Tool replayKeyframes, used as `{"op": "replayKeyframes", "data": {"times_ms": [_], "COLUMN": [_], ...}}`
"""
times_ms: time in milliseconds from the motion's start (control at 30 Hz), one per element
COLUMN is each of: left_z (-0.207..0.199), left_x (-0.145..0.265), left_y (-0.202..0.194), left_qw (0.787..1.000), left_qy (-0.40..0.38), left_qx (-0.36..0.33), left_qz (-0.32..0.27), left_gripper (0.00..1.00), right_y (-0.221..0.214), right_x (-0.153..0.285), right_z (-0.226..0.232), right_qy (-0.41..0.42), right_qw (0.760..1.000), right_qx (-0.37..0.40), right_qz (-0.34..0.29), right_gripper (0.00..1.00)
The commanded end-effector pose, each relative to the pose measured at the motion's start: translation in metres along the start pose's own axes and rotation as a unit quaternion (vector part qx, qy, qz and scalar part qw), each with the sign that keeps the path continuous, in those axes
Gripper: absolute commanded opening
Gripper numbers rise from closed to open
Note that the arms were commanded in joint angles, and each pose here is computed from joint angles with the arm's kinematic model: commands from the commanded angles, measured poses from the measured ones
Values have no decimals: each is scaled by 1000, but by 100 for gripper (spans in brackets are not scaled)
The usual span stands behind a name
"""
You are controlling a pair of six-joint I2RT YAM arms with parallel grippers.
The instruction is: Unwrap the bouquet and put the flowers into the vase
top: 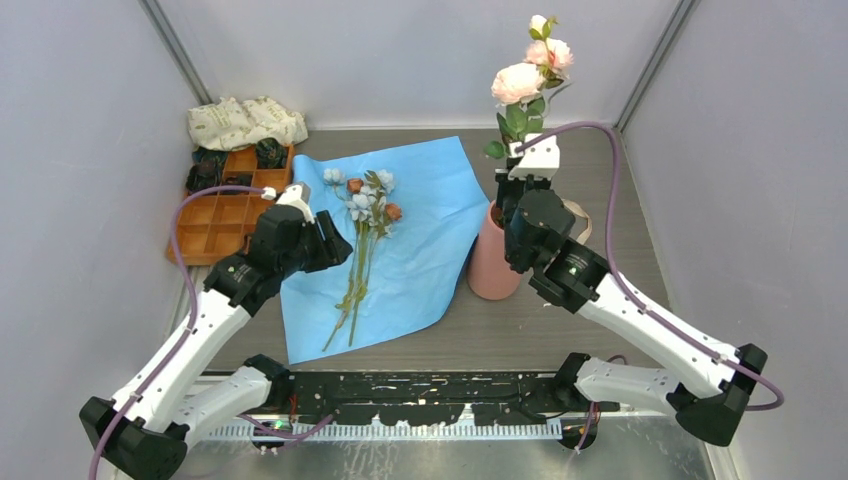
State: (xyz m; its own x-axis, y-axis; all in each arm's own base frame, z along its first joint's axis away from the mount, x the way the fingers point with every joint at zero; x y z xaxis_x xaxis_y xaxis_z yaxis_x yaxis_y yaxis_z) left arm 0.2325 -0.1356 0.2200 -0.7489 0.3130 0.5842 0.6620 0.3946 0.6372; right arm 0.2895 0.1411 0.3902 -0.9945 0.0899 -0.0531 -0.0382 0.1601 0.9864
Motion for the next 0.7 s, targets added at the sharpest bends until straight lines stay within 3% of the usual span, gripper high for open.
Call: {"op": "replayKeyframes", "data": {"times_ms": [0,233,433,667], "left_z": [-11,-8,-11,-13], "left_x": [-1,-5,-15,-37], "left_y": [10,5,1,-1], "left_qw": [999,999,1000,999], "left_qy": [-24,-22,-23,-21], "left_qx": [12,17,20,22], "left_qz": [-19,-15,-1,10], "left_gripper": [54,54,54,55], "right_y": [11,-7,-12,5], "right_x": [15,34,48,70], "right_z": [-7,-11,-18,-27], "right_qy": [33,71,90,142], "right_qw": [995,991,987,973], "right_qx": [-89,-114,-128,-182], "right_qz": [-18,7,26,16], "right_gripper": [12,48,56,58]}}
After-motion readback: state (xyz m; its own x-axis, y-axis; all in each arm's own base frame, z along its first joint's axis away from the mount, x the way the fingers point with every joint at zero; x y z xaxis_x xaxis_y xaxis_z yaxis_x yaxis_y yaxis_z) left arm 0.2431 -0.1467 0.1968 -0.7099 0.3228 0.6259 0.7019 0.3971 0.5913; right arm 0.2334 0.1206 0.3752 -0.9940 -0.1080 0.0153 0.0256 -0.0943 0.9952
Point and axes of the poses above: each gripper's point midway between its finger pads, its own x axis back along the fingers, its own z axis along the line the jaws close on, y = z × x, the point moved 2 cm from there along x, back along the fingers, and after that the axes turned 6 degrees about x, right-handed, at the moved point
